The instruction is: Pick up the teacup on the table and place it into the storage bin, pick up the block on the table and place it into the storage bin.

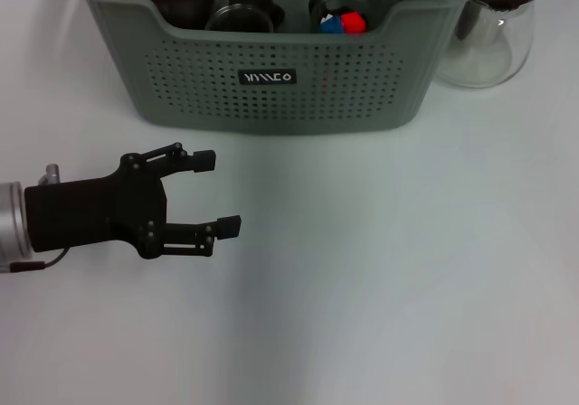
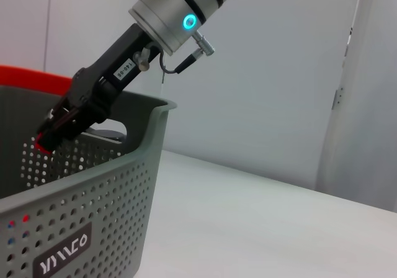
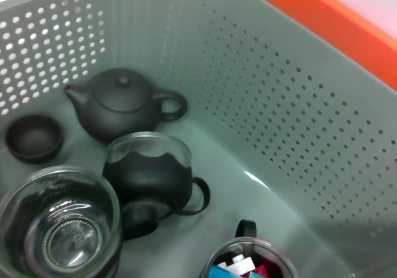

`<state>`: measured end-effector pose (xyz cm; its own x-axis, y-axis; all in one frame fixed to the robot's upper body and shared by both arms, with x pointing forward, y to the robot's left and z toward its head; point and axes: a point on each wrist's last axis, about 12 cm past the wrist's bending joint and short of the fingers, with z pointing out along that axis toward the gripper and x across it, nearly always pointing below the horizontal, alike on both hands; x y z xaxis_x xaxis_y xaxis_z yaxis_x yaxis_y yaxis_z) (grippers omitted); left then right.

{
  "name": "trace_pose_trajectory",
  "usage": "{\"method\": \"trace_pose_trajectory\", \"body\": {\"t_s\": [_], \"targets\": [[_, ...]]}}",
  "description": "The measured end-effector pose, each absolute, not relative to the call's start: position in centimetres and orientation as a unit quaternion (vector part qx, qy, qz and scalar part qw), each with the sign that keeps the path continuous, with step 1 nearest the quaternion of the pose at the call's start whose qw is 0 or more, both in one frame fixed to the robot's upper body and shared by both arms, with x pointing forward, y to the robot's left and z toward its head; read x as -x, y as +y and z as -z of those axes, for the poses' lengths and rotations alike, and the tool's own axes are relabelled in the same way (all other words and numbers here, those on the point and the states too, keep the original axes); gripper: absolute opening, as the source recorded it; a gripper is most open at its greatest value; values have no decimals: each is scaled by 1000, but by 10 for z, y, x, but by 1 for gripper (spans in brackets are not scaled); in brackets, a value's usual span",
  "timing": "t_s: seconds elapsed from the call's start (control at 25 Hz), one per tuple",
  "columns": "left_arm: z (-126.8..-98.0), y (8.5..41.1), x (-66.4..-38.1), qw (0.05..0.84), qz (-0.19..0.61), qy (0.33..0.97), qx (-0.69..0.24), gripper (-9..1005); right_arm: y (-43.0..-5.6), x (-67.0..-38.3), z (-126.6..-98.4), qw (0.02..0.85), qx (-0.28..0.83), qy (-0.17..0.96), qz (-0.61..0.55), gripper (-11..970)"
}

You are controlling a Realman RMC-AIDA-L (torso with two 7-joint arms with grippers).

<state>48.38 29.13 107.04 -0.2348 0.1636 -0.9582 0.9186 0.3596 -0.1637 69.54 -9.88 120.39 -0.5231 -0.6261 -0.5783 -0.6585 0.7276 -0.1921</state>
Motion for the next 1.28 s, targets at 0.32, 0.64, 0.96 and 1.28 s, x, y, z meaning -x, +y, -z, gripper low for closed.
{"method": "trace_pose_trajectory", "body": {"t_s": [0.32, 0.64, 0.96, 1.28], "targets": [[-1070, 291, -484, 472, 400, 677, -400, 948, -100, -696, -1202, 328, 364, 872, -25, 353], [-1071, 292, -484, 472, 399, 676, -401, 948, -101, -696, -1221, 363, 356, 860, -55, 712], [-1071, 293, -483, 473, 398, 677, -400, 948, -131, -653, -1246, 413, 377, 802, -210, 816], [-1071, 296, -480, 479, 402, 676, -390, 948, -183, -593, -1221, 446, 408, 717, -348, 822]]}}
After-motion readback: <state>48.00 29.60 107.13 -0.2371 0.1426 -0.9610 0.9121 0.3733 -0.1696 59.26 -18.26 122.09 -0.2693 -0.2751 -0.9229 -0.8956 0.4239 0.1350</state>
